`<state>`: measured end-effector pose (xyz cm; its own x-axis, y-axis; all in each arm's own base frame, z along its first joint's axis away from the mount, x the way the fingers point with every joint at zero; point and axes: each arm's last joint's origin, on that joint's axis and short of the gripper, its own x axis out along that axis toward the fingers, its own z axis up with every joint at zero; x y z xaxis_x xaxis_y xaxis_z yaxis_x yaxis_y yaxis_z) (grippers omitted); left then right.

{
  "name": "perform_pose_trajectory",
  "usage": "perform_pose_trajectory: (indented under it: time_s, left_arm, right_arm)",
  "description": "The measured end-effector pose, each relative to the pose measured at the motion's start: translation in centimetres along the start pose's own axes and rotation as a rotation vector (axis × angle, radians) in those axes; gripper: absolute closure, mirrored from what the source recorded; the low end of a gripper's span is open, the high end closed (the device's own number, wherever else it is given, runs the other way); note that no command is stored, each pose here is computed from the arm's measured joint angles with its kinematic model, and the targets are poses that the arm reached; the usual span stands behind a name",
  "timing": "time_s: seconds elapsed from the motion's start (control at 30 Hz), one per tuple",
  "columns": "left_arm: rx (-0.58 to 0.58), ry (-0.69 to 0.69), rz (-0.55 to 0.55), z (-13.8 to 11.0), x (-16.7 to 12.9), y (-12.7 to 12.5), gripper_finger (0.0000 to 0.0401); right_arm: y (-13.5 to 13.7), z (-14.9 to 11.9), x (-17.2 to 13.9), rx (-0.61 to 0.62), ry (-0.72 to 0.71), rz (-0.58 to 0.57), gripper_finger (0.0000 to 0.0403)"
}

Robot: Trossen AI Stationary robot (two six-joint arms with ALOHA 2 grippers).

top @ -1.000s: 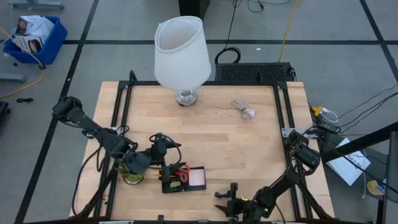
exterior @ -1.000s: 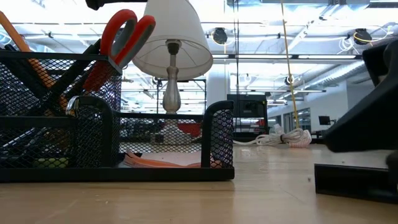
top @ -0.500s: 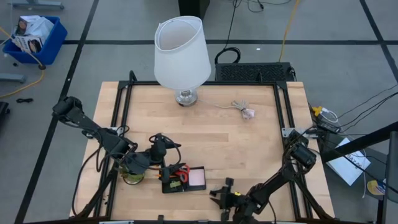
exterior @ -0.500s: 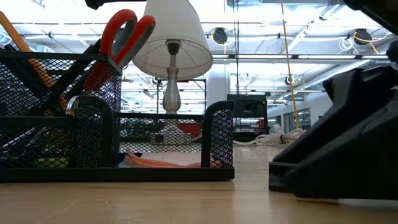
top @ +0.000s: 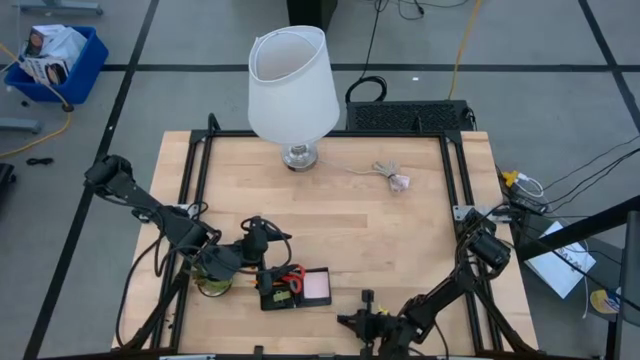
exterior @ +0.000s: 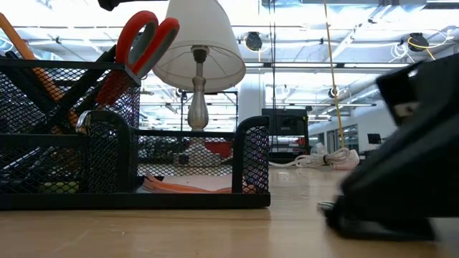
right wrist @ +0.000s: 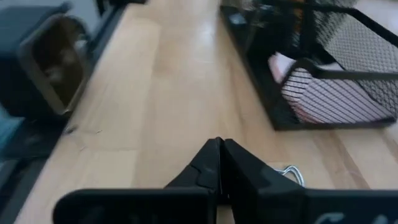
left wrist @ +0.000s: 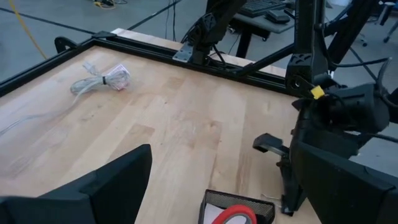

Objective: Pick and place office supplies into organizer
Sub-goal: Put the black paper clip into the black desk organizer

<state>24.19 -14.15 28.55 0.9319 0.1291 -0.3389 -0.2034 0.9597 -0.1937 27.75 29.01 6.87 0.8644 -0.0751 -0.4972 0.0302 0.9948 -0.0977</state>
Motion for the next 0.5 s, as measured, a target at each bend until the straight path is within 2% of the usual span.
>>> perform_pose_trajectory:
  time_s: [0.2,0.5]
  left_arm:
    - [0.004,0.005,0.001,-0.1,0.0,0.0,0.0015]
    - [0.005,0.006,-0.001,-0.1,0.0,0.0,0.0015]
  right_arm:
    - [0.7,0.8,-0.6,-0.074,-0.067,0.033,0.0403]
    - [0.7,1.6,-0.5,-0.115,-0.122,0.029,0.0401]
